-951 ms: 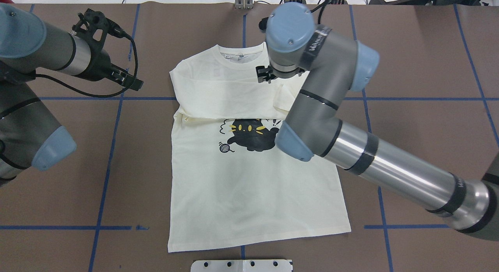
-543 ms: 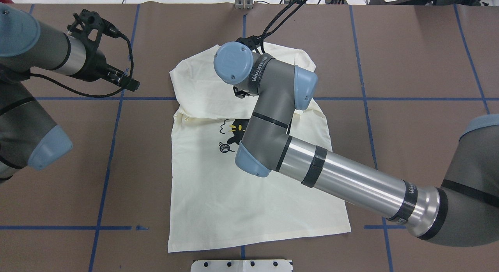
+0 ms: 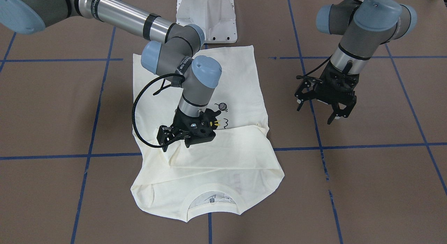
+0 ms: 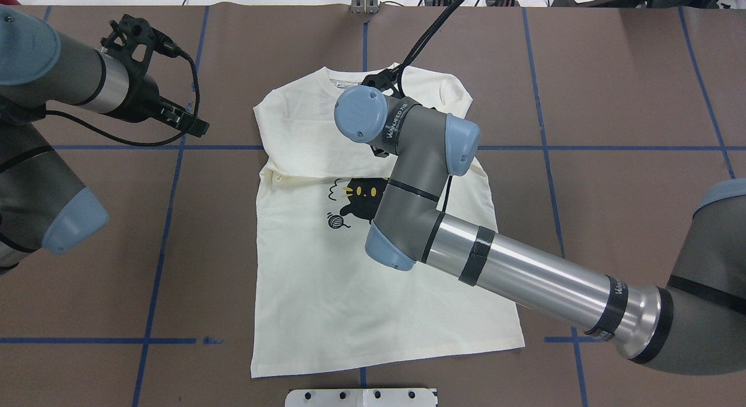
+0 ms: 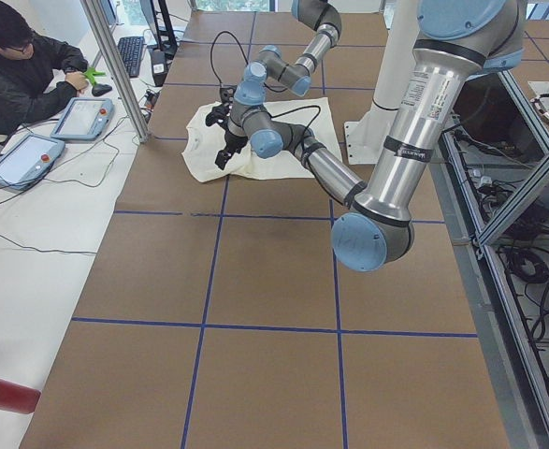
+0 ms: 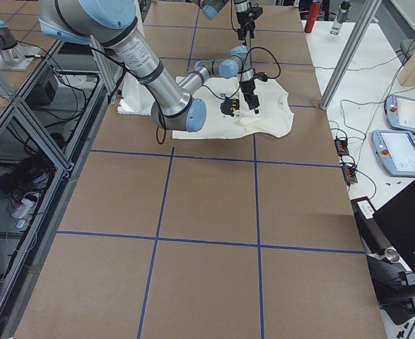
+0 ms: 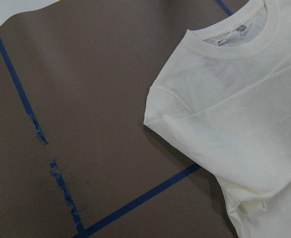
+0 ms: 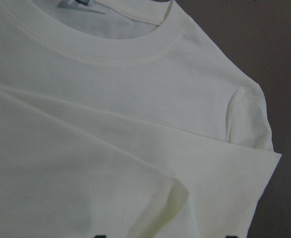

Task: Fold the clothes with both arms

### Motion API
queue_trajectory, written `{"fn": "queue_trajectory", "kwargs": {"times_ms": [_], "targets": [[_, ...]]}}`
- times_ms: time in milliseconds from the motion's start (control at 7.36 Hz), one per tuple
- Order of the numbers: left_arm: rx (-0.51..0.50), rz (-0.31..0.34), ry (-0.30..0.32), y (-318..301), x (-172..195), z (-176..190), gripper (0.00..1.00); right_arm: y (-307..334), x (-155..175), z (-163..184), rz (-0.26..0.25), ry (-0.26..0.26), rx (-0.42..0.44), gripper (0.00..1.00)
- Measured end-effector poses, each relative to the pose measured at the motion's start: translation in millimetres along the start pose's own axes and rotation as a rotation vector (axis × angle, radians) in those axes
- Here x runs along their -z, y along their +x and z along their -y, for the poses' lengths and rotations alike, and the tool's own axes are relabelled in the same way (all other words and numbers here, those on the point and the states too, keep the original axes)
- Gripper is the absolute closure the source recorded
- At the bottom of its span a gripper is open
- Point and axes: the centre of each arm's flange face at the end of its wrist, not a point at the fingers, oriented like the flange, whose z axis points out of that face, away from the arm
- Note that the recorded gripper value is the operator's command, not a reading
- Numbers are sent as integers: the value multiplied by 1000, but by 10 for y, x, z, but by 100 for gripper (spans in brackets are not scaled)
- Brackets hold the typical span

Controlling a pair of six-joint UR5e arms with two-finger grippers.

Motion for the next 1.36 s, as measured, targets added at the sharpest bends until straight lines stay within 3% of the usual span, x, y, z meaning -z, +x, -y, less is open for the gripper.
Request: {"fn": "queue_trajectory", "kwargs": {"times_ms": [408,543,815,1223,1359], "targets": [[0,0,-1,4,-6,-4,0,19,-87,-57,-14,-6,15,26],[-1,-1,-1,6,-6,-3,0,24,-95,-60,-20,-4,28,42],[-2,-2,0,16,-7,0,0,43,-114,-67,-40,-8,75,100],[-3,-3,0,19,-7,0,0,59,-26,-20,-36,6,82,98],[-3,-3,0,19,-7,0,0,49,72,22,-18,19,65,56]]}}
